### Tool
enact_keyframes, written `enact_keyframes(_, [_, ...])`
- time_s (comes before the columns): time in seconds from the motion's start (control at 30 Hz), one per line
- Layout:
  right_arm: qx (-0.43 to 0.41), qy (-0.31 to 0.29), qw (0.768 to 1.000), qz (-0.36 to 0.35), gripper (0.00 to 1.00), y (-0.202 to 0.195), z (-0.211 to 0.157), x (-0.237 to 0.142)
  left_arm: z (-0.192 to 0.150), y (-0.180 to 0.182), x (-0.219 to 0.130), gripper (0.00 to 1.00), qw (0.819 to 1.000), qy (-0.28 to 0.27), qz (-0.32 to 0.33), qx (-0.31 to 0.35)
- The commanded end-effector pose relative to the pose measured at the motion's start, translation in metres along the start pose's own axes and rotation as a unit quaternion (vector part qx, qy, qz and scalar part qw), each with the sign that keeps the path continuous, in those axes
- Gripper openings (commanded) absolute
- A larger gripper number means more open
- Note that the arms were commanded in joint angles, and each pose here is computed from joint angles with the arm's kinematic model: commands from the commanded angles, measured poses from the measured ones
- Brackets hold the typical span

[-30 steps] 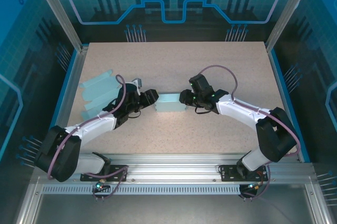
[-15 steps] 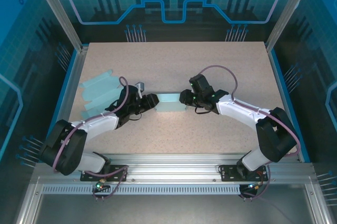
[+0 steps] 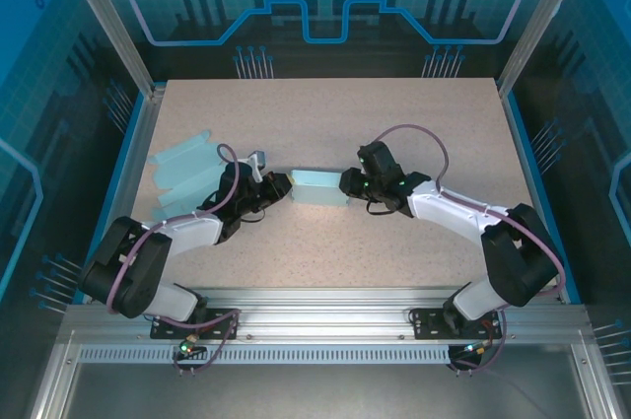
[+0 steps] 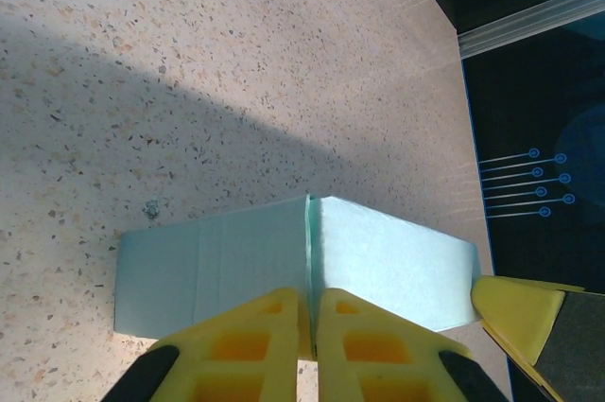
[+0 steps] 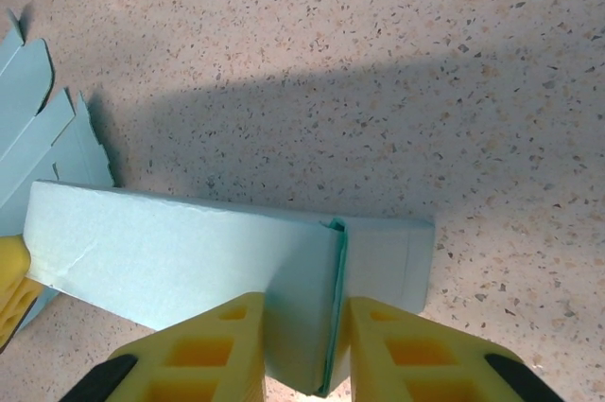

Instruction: Fold the paper box

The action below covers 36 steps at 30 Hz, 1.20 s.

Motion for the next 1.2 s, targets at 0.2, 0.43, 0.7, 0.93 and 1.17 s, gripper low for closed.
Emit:
enact_keyframes(0.2, [-0.010,0.131,0.989,-0.074,0.26,-0.036,-0.061,0.005,-0.004,-0.001,-0.004,0.35,0.995,0.039,0.051,0.075])
enact_keyframes(0.43, [-0.024,0.119,0.990,-0.071,0.27,-0.027,-0.045,0.002,0.018,-0.071,-0.023,0.60,0.968,0.007,-0.011,0.249])
enact_keyframes(0.7, [-0.037,0.123,0.990,-0.058,0.27,-0.018,-0.040,0.002,-0.006,-0.085,-0.029,0.72,0.842,0.072,-0.087,0.527])
enact_keyframes(0.93, [-0.047,0.122,0.990,-0.055,0.28,-0.012,-0.038,0.000,-0.009,-0.086,-0.019,0.76,0.774,0.100,-0.104,0.617])
enact_keyframes(1.17, [-0.054,0.124,0.989,-0.052,0.29,-0.006,-0.036,0.000,-0.020,-0.078,-0.002,0.97,0.748,0.198,-0.095,0.626])
Point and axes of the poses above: each hand's point on the last joint's axis, 136 mm out from that joint toward the fingers, its own x axis out along the fingers, its own y axis along the line the jaws close on, z = x × y, the point moved 4 cm from there along -x, back along the fingers, and after that the axes turned 15 degrees about -x, right-handed, at the moved point
